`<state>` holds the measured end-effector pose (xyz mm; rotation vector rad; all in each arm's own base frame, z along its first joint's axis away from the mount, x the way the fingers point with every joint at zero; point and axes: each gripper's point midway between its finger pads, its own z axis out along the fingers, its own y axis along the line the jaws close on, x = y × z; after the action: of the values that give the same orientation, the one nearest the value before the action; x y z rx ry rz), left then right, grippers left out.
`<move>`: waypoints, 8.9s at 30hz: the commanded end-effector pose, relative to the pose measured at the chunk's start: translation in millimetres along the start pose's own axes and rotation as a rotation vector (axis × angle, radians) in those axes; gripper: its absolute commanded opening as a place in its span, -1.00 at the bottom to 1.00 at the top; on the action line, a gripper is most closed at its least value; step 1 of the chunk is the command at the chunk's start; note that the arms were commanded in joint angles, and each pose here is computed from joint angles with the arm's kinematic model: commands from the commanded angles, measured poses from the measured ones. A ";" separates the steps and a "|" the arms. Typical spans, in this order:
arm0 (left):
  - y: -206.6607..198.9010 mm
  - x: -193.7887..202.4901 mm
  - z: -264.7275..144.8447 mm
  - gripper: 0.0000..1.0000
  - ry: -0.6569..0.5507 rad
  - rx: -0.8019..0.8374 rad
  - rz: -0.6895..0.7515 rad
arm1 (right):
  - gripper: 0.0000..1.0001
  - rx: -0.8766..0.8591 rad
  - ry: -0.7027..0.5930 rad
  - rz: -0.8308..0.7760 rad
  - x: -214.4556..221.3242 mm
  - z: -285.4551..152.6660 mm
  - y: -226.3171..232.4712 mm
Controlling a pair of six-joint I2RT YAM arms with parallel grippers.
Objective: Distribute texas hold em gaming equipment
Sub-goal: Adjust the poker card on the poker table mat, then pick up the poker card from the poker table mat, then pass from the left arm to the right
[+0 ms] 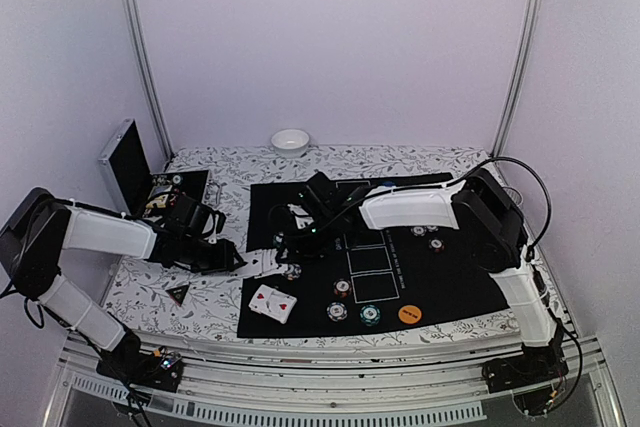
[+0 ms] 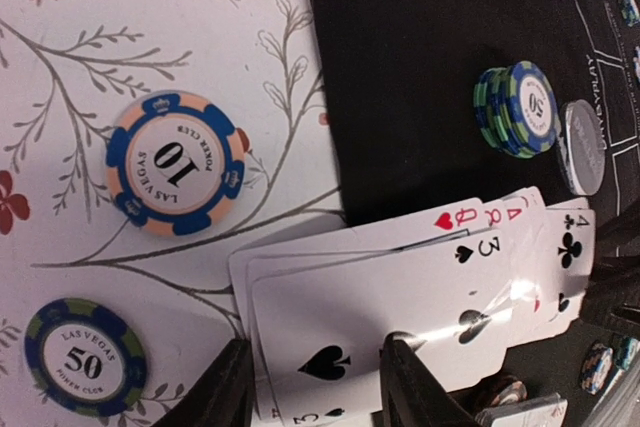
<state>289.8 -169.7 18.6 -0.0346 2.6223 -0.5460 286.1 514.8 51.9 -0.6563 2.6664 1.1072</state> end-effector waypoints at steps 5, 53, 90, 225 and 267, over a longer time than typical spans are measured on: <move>8.6 22.4 3.3 -0.09 0.062 -0.012 0.007 | -0.40 -0.033 0.032 -0.021 1.1 24.3 5.8; -13.2 7.0 -18.4 -0.21 -0.041 0.094 0.037 | -0.95 -0.196 0.039 -0.073 -26.8 47.8 48.0; -137.1 98.1 -59.9 0.96 0.154 0.268 1.828 | -0.96 -0.023 -0.389 -0.177 -62.5 -240.6 40.0; -164.4 92.2 -15.6 0.40 -0.151 0.319 0.942 | -0.19 -0.331 0.320 0.111 91.3 -18.6 33.1; -219.2 -9.6 -263.8 0.96 -0.849 0.798 0.827 | -0.96 -0.523 -0.299 -1.048 30.2 -257.6 209.3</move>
<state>165.5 -278.6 296.9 0.8642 1.3925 -0.8714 184.5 456.8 330.4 -1.4519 1.6338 1.3323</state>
